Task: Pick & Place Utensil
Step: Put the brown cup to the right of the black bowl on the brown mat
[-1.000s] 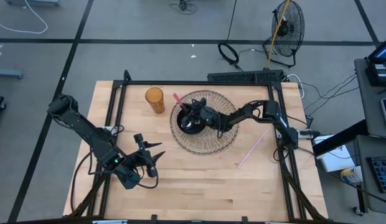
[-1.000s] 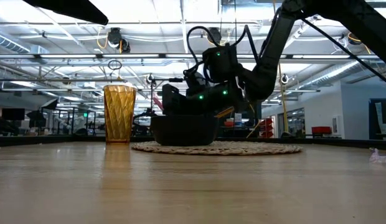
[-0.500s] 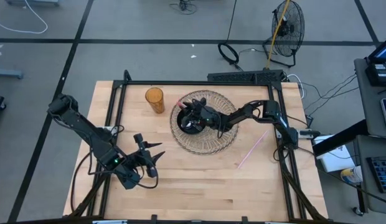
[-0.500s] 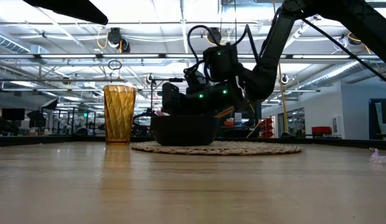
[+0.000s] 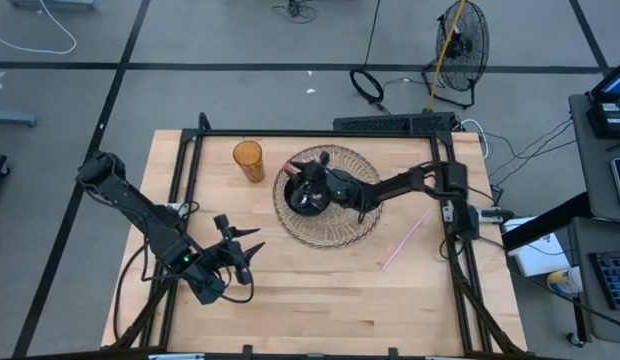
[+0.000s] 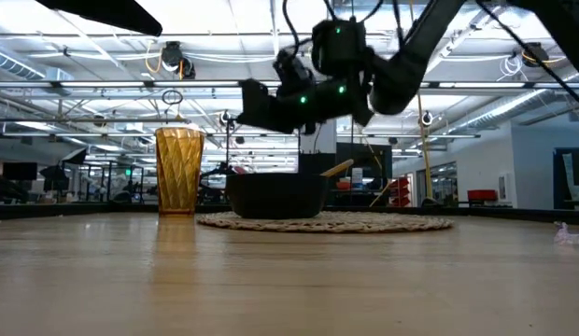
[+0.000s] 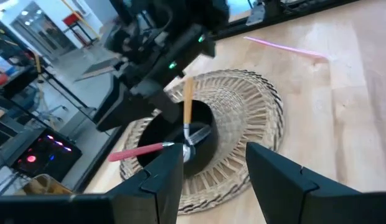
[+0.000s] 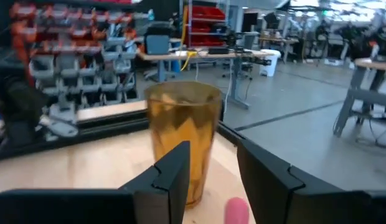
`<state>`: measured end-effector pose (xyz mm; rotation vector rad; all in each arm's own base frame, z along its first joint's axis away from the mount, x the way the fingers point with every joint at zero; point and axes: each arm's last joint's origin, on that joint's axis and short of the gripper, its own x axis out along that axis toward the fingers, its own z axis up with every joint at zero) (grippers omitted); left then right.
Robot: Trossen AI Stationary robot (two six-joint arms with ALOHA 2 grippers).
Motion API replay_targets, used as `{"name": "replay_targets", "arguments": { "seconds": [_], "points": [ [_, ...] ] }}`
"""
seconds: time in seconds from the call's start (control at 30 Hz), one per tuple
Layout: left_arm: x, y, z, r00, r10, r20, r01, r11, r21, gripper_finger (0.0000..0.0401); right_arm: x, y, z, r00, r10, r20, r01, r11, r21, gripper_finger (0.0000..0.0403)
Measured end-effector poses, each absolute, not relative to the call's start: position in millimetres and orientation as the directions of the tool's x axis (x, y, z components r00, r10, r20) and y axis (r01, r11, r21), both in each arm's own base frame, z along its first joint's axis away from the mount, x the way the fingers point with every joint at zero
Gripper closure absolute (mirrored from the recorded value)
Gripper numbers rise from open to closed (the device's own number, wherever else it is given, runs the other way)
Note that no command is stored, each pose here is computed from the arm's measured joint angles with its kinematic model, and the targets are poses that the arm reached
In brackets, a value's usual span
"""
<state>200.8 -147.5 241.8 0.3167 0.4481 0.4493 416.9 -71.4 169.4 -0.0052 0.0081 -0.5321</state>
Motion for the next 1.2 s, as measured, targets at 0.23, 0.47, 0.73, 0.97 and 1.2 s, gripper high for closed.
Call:
{"name": "replay_targets", "arguments": {
  "seconds": [0.23, 0.47, 0.73, 0.97, 1.2],
  "points": [
    [200, -143, 241, 0.786, 0.526, -0.325, -0.377, 0.824, 0.422, 0.0219, 396, -37, 203, 0.898, -0.437, -0.060, 0.419, 0.887, -0.192, 0.0271],
    [204, -133, 238, 0.754, 0.563, -0.338, -0.409, 0.805, 0.430, 0.0219, 347, 1, 216, 0.963, -0.240, -0.123, 0.202, 0.944, -0.261, 0.0271],
    [212, -113, 237, 0.690, 0.635, -0.347, -0.412, 0.739, 0.533, 0.0219, 271, 26, 210, 0.983, -0.133, -0.129, 0.097, 0.963, -0.253, 0.0271],
    [219, -63, 237, 0.535, 0.710, -0.458, -0.434, 0.696, 0.572, 0.0219, 216, 45, 192, 0.984, 0.115, -0.133, -0.136, 0.977, -0.163, 0.0271],
    [215, -8, 254, 0.435, 0.727, -0.531, -0.429, 0.686, 0.588, 0.0219, 189, 61, 177, 0.959, 0.241, -0.148, -0.256, 0.962, -0.091, 0.0271]
  ]
}}
